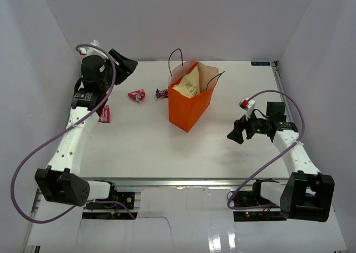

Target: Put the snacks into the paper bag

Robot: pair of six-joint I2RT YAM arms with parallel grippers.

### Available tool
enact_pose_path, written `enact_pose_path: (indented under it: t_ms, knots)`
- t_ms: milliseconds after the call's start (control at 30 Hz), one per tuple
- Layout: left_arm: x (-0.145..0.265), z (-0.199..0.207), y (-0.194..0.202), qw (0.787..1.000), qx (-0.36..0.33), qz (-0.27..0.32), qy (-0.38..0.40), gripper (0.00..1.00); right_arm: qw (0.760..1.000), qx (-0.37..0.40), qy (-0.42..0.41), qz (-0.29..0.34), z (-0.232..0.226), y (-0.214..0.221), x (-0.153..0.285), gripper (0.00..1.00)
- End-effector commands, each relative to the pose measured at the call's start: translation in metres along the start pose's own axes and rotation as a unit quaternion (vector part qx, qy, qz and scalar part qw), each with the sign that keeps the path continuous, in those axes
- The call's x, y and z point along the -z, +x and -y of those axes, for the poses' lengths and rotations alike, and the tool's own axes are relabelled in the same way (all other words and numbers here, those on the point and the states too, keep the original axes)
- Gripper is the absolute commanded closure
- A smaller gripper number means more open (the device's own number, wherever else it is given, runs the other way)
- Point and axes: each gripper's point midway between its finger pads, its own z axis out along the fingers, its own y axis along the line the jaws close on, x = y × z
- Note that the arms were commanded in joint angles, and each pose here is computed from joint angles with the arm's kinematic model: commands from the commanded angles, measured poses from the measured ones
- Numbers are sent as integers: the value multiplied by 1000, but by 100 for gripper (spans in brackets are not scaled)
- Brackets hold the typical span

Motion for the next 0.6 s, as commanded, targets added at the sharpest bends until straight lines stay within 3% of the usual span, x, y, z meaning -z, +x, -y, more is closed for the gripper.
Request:
enact_pose_path:
  t_ms: [0, 233, 267, 567]
  knots:
    - [-41, -64, 74, 989, 78, -104, -63, 29, 1000, 7, -4, 11, 2, -15, 4, 14]
    - [-101, -85, 130, 980, 64, -190, 1, 28, 1000, 7, 2, 9, 4, -18, 6, 14]
    - [-114, -102, 148, 975, 66, -210, -12, 28, 1000, 5, 1, 8, 3, -17, 6, 14]
    - [-167, -129, 178, 966, 74, -246, -21, 27, 1000, -1, 0, 4, 5, -15, 5, 14]
